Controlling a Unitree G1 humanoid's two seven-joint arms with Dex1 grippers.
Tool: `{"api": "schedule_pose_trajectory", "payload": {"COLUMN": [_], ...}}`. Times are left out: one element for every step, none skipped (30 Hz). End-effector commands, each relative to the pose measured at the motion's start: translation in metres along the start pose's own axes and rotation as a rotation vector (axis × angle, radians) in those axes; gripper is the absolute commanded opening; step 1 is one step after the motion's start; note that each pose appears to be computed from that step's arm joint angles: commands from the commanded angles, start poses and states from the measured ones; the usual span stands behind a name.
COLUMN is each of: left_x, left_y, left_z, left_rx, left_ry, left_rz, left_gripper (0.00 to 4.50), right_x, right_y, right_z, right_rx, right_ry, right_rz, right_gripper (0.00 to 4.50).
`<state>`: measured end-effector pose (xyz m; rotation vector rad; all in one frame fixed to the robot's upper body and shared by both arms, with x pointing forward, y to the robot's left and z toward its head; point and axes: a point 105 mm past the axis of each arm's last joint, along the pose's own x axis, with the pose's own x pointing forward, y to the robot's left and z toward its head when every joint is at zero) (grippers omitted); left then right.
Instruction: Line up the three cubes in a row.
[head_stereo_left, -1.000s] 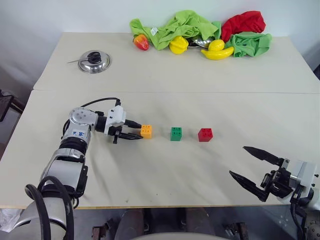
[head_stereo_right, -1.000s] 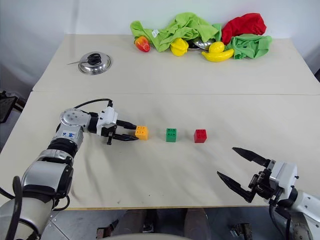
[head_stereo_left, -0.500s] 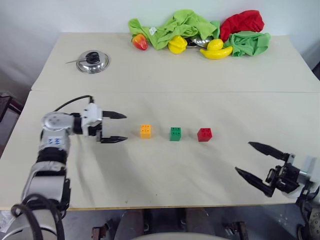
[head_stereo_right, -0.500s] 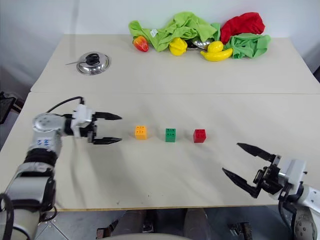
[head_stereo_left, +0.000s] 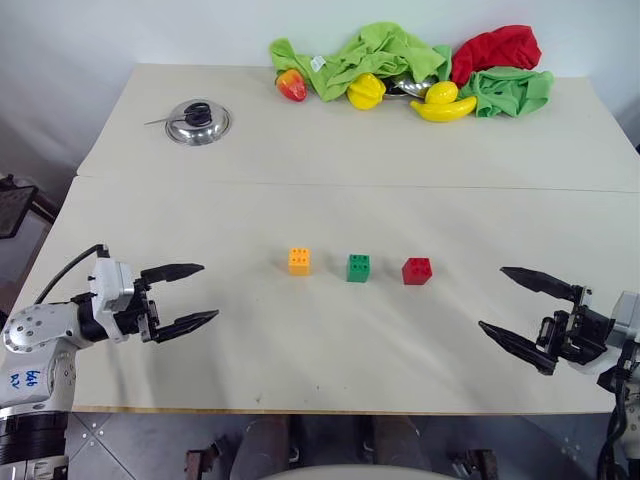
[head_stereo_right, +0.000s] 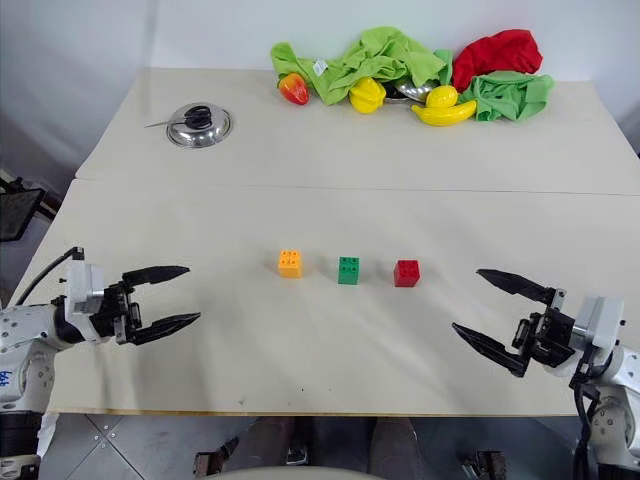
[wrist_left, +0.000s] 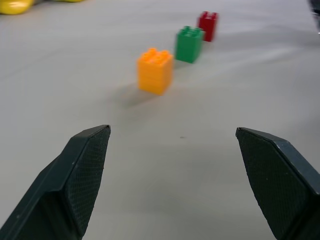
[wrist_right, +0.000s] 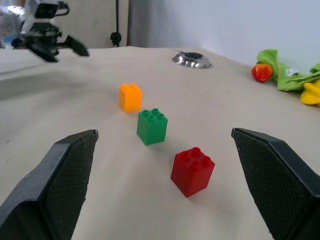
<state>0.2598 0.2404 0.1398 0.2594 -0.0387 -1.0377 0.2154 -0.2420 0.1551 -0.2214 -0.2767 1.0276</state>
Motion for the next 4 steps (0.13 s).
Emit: {"api": "schedule_pose_trajectory", "payload": {"left_x": [0.0046,0.0059,0.0070,0.0075], "left_y": [0.0068,0.0067,0.0048,0.0036], "left_z": [0.0218,0.0232,0.0230,0.0224], "left_rx": [0.050,0.055,0.058,0.059], "left_ry": [-0.095,-0.104,-0.100,-0.094], "left_rz": [0.045,0.045,0.028,0.020], "left_gripper": [4.28,4.28,4.28,4.28], "right_x": [-0.0011,-0.0012,-0.0013,-0.0013], "right_y": [0.0045,0.0051,0.0035,0.0017], "right_z": [-0.0048,-0.0062,-0.0065,-0.0064], "right_rx": [0.003,0.002,0.001,-0.002], "right_ry": [0.005,0.007,0.003,-0.001], "right_rz": [0.043,0.049,0.043,0.036], "right_gripper": [4.50,4.50,4.50,4.50]}}
